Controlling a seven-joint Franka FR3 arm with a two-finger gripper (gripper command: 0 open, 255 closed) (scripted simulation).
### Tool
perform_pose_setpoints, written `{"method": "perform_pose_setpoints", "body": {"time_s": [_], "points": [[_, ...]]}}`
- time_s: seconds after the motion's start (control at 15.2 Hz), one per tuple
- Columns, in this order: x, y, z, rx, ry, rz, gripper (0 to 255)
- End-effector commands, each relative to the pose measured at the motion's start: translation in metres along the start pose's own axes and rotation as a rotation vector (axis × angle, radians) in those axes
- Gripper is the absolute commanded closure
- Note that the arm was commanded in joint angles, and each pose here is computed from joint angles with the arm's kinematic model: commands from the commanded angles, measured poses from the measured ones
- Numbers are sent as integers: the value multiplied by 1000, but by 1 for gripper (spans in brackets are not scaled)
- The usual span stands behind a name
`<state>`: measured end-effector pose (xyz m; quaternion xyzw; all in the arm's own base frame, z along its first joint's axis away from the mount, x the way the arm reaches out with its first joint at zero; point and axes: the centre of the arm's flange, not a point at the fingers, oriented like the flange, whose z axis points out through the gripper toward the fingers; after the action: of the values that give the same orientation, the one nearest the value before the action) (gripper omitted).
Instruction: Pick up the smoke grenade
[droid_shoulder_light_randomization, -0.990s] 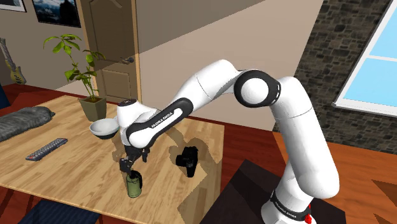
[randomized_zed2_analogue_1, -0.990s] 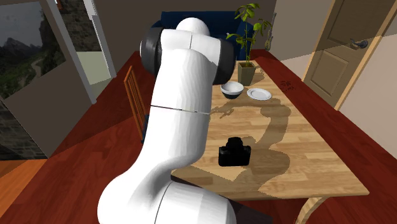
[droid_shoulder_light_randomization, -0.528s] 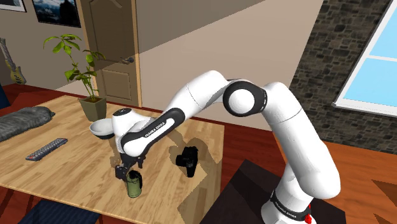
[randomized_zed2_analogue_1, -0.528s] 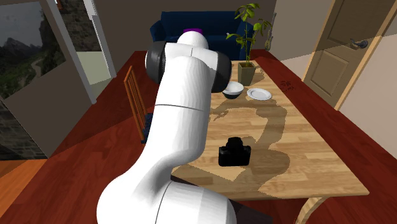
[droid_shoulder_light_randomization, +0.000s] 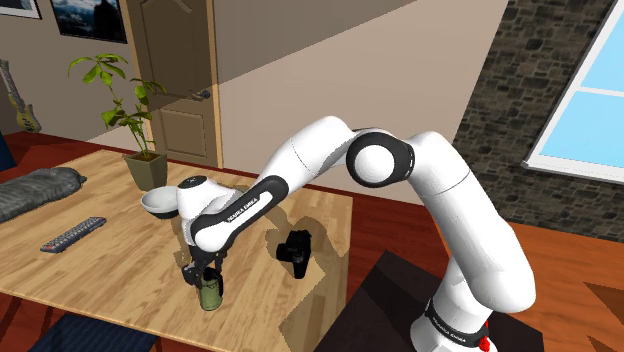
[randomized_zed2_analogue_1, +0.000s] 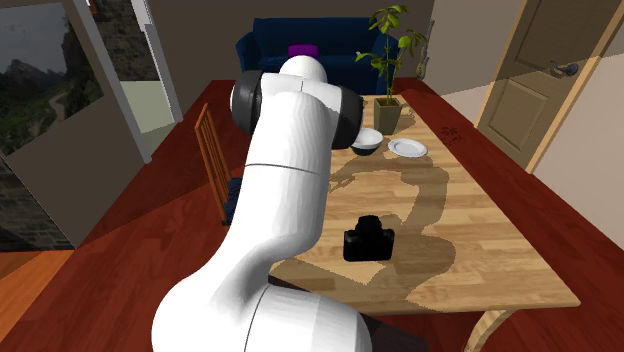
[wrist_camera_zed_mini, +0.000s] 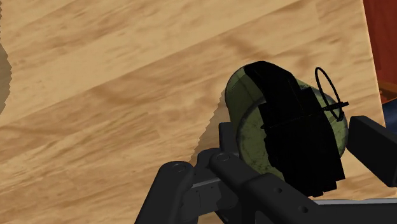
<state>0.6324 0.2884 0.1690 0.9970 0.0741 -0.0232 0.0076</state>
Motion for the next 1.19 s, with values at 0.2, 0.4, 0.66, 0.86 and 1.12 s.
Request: {"method": "perform_pose_setpoints", "body": {"time_s": [0.2,0.4,0.66,0.86,1.12], "points": [[0,0,1,0,-2,0,255],[-1,0,-4,0,-2,0,255],[-2,0,-25,0,-2,0,255],[-3,1,-41,0,-2,0,255],[-4,1,-62,0,-2,0,255]]}}
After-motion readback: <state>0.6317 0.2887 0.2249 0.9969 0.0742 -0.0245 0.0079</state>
